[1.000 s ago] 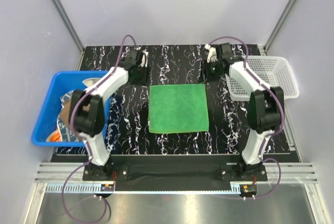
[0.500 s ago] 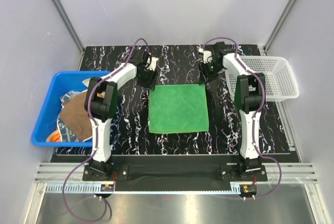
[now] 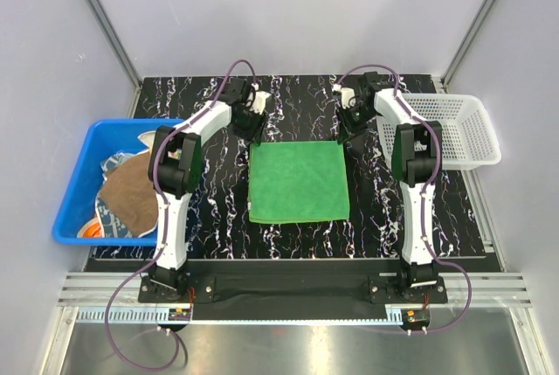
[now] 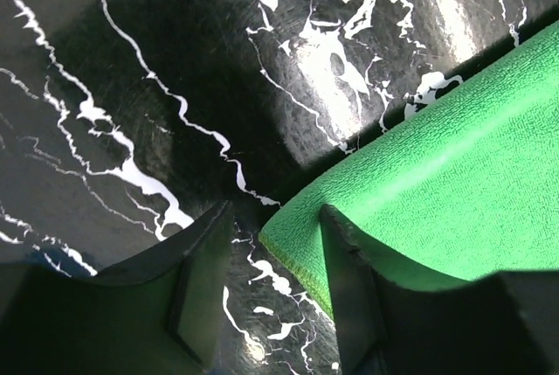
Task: Fold and stack the towels
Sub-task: Fold the towel
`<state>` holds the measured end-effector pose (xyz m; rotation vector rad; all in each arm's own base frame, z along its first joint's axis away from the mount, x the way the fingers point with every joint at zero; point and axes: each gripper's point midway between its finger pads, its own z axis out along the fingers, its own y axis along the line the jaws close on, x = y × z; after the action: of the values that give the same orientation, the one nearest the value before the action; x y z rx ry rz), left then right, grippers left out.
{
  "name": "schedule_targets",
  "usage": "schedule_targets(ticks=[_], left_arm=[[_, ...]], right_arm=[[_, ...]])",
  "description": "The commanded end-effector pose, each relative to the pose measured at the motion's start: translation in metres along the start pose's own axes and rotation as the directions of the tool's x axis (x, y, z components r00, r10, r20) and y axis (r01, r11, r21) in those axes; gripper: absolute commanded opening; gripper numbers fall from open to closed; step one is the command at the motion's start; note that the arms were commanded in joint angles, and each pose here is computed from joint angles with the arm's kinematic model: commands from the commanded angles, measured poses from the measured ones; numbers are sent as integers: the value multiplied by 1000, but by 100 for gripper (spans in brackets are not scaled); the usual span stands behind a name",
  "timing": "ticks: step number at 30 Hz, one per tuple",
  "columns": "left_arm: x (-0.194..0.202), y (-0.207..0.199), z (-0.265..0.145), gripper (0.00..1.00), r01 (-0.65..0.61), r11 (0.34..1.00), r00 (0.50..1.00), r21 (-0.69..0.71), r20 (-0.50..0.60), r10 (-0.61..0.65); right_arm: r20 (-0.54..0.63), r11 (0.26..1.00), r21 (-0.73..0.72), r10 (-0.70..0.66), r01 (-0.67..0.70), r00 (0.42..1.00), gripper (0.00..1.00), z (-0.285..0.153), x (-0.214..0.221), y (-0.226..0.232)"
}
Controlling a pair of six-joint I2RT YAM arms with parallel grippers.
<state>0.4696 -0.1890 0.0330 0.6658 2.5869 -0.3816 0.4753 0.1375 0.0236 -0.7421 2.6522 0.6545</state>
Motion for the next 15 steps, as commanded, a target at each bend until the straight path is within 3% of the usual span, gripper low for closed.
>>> schedule_targets(ticks=[1, 6, 10, 14, 15], left_arm=[[-15, -2, -4, 47, -51, 998, 998, 38, 38, 49], [-5, -2, 0, 43, -63, 997, 998, 46, -1, 63], [-1, -3, 1, 34, -64, 996, 998, 55, -16, 65], [-4, -3, -1, 0, -78, 995, 997, 59, -10, 78], [-6, -4, -3, 0, -79, 995, 997, 60, -5, 79]], right_arm=[[28, 999, -28, -37, 38, 999, 28, -3, -10, 1], [28, 999, -34, -41, 42, 999, 26, -2, -12, 2], [32, 999, -34, -40, 41, 999, 23, -2, -13, 1], [37, 998, -29, -46, 47, 998, 10, -1, -14, 0], [41, 999, -23, -45, 46, 998, 5, 0, -16, -1]])
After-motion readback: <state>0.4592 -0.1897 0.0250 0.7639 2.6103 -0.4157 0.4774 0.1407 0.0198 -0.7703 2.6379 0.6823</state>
